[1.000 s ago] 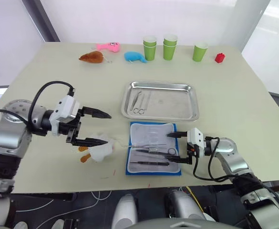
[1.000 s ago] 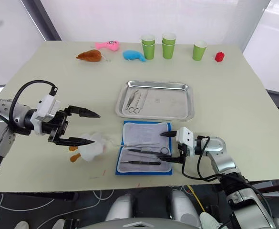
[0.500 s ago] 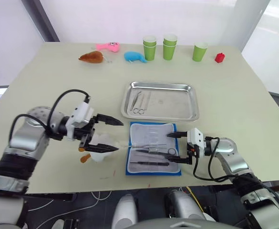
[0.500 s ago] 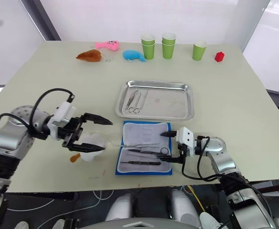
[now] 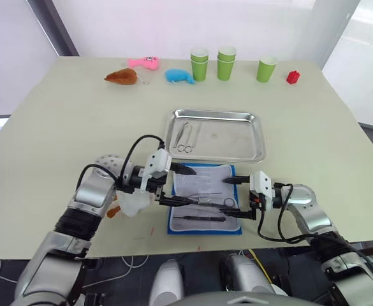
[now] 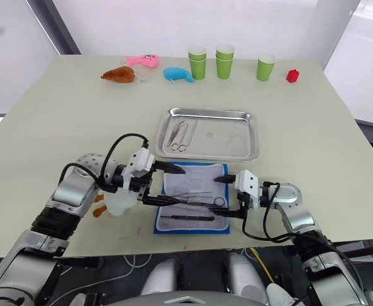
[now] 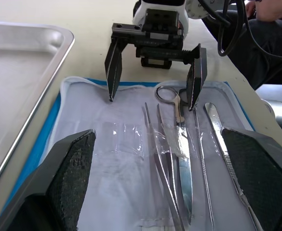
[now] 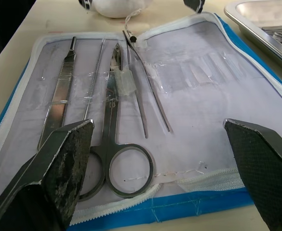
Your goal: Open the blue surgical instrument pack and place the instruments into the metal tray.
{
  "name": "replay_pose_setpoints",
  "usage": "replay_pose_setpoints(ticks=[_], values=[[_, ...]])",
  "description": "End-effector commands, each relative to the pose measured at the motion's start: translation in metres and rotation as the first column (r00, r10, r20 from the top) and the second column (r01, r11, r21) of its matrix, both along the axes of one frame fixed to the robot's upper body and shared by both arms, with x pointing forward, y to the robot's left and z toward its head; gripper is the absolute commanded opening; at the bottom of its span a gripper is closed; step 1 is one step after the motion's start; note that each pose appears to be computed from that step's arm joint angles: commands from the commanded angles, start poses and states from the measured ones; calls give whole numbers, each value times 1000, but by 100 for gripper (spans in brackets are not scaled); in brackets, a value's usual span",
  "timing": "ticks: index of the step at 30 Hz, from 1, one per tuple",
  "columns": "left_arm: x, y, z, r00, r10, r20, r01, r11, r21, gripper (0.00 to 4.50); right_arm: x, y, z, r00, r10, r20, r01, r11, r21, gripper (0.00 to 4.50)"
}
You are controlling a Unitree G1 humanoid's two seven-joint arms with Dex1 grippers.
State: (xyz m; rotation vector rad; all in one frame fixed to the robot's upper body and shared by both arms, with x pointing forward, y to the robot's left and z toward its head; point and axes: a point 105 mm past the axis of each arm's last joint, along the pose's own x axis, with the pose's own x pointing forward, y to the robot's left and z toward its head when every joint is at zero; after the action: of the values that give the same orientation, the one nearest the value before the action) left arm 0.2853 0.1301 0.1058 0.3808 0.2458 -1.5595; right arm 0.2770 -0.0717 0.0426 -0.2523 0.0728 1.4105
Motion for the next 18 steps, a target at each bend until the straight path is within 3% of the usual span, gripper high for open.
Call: replay_pose_setpoints(ticks=[1, 8, 13, 16, 18], values=[[5, -1, 0, 1000, -5, 9, 5, 1000, 28, 320, -31, -10, -63, 975, -18, -221, -18, 987, -159, 450], [-2, 5, -10, 997, -40, -67, 44, 997, 60, 320, -28, -9, -63, 976, -22, -218, -13, 987, -158, 450], [3, -4, -13, 996, -6, -89, 8, 1000, 19, 320, -26, -8, -62, 977, -23, -213, -11, 988, -156, 450], [3, -6, -18, 995, -9, -100, 11, 1000, 23, 243, -27, -8, -62, 977, -22, -213, -11, 988, -155, 450], [2, -6, -19, 995, -12, -100, 15, 1000, 27, 243, -27, -7, -62, 977, -22, -213, -12, 988, -155, 450]])
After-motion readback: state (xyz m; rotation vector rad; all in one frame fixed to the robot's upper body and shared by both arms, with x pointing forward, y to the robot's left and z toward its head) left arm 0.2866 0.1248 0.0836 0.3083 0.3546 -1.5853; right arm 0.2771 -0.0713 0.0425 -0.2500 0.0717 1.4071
